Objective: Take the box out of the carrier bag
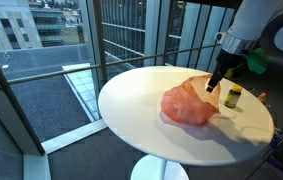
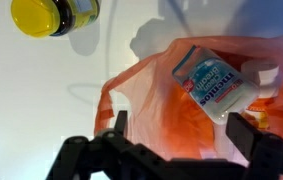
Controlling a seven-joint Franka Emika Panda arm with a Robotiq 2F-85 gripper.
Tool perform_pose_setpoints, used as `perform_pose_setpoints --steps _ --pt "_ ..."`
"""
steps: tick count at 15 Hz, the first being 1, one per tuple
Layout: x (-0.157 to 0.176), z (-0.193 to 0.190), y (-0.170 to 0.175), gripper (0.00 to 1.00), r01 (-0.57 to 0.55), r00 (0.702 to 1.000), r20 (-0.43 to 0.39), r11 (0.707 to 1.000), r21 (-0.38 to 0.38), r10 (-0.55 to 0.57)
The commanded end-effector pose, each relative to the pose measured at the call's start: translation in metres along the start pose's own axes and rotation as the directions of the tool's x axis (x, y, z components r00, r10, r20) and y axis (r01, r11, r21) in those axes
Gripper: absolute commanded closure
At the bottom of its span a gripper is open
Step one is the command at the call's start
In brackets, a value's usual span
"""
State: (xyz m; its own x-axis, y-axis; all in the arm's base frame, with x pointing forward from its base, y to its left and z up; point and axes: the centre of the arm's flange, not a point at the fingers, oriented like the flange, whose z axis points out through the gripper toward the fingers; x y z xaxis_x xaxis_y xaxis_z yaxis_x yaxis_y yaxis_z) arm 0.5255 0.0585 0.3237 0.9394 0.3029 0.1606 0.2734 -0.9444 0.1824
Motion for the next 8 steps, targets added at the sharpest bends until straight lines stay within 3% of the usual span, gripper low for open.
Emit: perform_pose_setpoints --steps 1,4,8 --pt "0.001 0.011 -0.001 0.0 0.153 0.987 -0.049 0.986 0.067 -0.15" --pt "0.001 0.016 -0.008 0.0 0.247 0.968 -0.061 0.965 0.09 -0.243" --pt "0.003 0.018 -0.013 0.0 0.231 0.973 -0.044 0.97 0.079 -0.228"
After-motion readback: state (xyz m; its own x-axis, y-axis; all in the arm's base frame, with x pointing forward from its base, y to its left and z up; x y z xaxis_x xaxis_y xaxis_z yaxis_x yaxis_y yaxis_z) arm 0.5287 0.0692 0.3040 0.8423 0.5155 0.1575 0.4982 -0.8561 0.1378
